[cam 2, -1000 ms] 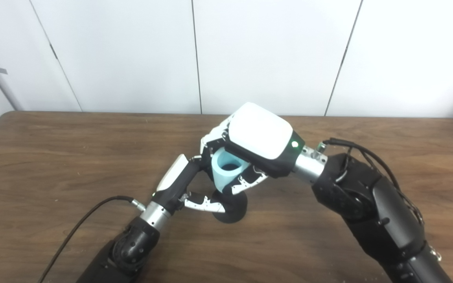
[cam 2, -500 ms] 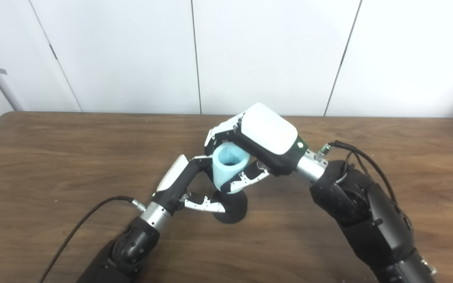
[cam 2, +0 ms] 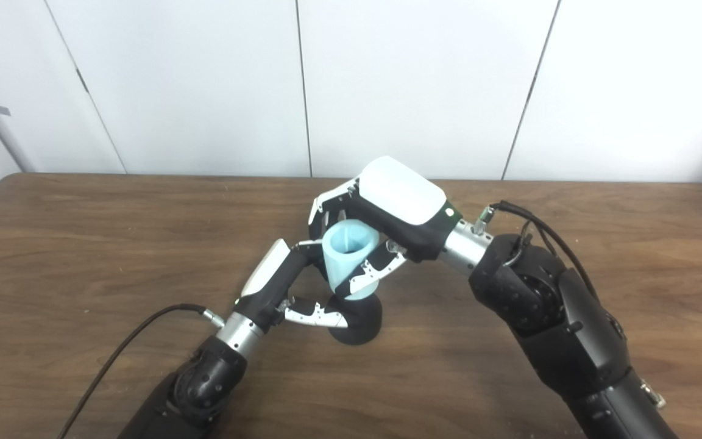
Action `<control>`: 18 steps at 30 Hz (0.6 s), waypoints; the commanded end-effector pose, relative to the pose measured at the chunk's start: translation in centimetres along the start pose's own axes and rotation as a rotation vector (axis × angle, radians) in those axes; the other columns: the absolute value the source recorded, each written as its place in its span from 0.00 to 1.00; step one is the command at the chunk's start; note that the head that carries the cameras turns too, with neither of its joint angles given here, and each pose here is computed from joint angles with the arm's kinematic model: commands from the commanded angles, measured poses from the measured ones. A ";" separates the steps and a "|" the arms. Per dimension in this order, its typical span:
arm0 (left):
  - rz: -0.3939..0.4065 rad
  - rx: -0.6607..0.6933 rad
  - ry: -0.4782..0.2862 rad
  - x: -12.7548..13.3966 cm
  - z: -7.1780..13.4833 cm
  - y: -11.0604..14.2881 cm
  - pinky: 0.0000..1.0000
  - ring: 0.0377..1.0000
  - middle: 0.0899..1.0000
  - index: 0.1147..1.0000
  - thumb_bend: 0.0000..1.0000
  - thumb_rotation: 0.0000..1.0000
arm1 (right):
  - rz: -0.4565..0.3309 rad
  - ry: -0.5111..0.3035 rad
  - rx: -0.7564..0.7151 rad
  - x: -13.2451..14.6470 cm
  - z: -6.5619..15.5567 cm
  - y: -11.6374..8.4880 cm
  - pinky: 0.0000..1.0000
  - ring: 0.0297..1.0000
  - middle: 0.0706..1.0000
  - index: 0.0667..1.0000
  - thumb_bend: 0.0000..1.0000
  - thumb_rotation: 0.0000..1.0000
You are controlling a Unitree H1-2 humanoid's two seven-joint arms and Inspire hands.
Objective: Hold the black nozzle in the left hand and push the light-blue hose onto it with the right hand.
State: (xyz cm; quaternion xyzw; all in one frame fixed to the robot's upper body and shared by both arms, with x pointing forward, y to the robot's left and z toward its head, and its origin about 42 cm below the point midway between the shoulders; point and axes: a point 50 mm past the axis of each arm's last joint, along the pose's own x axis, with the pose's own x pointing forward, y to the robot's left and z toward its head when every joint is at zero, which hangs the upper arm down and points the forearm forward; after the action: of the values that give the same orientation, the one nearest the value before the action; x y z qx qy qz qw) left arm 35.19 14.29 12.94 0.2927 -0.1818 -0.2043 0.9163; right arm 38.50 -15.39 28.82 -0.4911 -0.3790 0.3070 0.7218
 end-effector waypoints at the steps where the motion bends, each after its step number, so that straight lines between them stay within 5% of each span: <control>1: -0.123 0.006 0.118 -2.8 -2.1 -2.8 0.45 0.36 0.29 0.40 0.52 0.08 | 0.100 0.033 -0.018 -0.3 -0.4 1.1 0.31 0.34 0.38 0.48 0.52 0.00; 18: -0.138 0.023 0.118 -3.0 -2.3 -2.7 0.42 0.36 0.29 0.40 0.52 0.08 | 0.010 -0.017 -0.093 -3.2 0.5 2.6 0.33 0.38 0.41 0.48 0.53 0.00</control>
State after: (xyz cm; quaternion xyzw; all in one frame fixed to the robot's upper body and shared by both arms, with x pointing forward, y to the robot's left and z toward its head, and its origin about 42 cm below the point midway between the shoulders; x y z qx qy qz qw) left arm 35.10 14.05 12.93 0.2932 -0.1842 -0.2108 0.9141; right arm 36.67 -16.24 27.30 -0.4905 -0.4148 0.2727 0.7162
